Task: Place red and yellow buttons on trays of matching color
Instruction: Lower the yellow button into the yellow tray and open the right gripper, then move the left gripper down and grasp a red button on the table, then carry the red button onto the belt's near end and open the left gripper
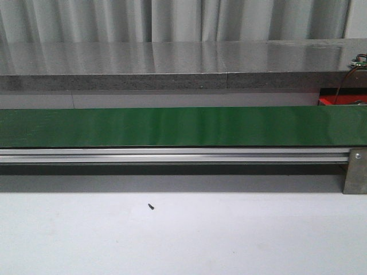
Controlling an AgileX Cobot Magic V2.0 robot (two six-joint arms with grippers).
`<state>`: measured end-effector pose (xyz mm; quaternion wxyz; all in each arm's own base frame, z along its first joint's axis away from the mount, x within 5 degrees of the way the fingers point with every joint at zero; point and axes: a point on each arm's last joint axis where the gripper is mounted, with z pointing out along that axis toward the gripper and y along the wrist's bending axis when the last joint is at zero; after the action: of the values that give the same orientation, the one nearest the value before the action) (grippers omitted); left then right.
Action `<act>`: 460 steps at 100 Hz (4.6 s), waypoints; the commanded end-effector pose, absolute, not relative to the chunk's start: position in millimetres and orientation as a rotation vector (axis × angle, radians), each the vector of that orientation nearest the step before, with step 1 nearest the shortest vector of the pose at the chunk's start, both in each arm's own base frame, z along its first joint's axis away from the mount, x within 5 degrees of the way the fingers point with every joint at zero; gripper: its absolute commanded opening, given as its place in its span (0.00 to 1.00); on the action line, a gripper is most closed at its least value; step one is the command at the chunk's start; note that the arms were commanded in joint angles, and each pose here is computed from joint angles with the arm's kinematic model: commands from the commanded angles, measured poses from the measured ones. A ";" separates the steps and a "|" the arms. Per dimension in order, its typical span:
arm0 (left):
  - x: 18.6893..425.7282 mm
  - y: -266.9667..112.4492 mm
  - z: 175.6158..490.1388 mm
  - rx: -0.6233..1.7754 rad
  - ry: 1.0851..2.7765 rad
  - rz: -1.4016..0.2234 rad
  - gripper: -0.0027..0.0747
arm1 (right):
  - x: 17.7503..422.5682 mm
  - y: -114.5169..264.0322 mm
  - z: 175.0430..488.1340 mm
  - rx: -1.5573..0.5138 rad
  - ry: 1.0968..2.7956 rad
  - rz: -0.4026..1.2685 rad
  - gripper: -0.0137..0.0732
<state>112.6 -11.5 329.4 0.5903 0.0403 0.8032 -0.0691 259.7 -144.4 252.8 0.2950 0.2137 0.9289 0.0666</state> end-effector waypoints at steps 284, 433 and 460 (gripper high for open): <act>423.2 181.1 290.1 -0.389 2.400 0.101 0.79 | 173.3 14.7 366.2 -0.367 2.145 0.164 0.05; 460.5 176.6 224.5 -0.357 2.396 0.087 0.60 | 174.2 13.5 367.0 -0.366 2.134 0.143 0.05; 458.8 178.0 223.6 -0.347 2.414 0.102 0.26 | 174.2 13.5 367.1 -0.365 2.133 0.143 0.05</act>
<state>457.7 177.5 183.4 0.2874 -0.1383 0.9475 0.0237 173.5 13.9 353.3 0.4276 -0.1543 0.8882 0.0667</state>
